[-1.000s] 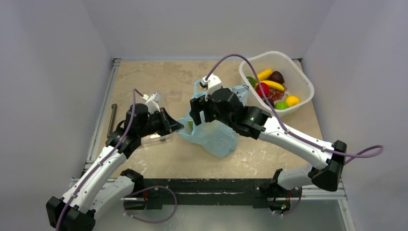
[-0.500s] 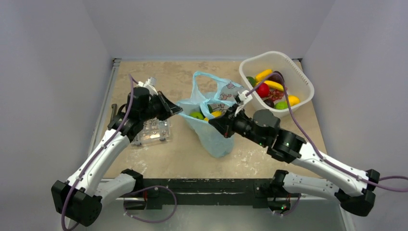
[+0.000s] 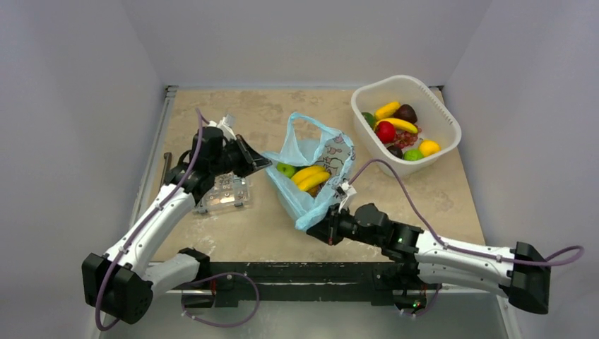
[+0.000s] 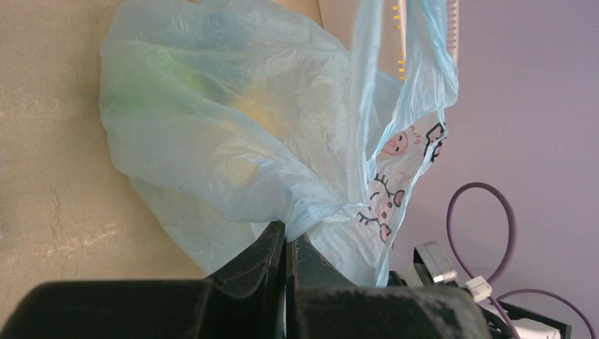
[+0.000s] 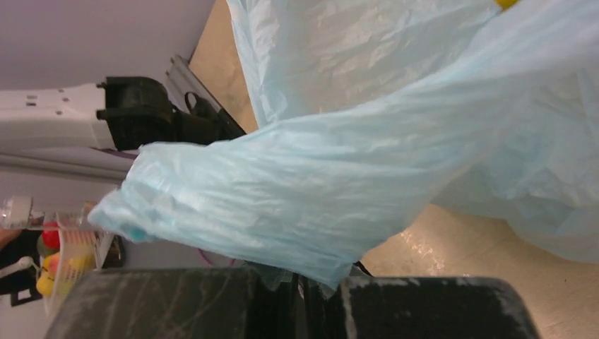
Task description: Take the fake fruits out of the plastic bag
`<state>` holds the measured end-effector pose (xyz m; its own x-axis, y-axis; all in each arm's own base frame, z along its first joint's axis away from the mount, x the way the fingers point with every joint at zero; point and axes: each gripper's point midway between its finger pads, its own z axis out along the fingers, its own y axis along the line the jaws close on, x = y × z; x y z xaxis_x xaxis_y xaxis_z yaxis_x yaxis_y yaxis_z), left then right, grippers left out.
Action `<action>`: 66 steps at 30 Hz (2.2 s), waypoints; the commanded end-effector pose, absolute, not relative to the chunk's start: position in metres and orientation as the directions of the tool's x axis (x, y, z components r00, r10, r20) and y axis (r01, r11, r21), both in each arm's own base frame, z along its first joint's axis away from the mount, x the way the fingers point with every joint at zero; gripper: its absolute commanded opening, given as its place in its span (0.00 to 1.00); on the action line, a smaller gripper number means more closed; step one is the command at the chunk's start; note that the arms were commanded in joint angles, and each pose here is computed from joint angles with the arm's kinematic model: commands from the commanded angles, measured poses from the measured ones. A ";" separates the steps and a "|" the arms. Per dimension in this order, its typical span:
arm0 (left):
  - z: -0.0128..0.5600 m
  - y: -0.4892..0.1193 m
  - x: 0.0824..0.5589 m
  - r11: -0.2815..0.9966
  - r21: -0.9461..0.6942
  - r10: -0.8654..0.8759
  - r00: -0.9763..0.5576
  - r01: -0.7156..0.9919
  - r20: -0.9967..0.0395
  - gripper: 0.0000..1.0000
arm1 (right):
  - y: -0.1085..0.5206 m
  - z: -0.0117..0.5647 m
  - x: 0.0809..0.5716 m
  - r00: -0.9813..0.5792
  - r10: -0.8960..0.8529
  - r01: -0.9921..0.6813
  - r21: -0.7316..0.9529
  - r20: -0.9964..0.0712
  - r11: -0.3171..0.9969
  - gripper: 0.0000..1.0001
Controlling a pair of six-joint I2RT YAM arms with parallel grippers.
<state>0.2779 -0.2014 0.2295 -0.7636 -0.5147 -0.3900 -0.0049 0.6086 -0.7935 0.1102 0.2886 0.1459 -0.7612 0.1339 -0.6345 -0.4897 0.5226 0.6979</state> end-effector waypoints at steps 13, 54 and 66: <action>0.250 -0.197 0.307 0.564 -0.811 -0.479 -0.739 0.154 -0.473 0.00 | 0.268 0.059 0.106 -0.845 -0.154 -0.397 0.409 -0.512 0.821 0.00; 0.212 -0.248 0.232 0.435 -0.890 -0.420 -0.842 0.141 -0.338 0.33 | 0.268 0.184 0.181 -0.884 0.425 0.006 0.904 -0.195 0.428 0.76; 0.348 -0.248 0.259 0.013 -0.832 -0.584 -0.671 0.555 -0.457 0.00 | 0.286 0.312 0.230 -0.713 0.400 -0.602 0.795 -0.576 0.071 0.00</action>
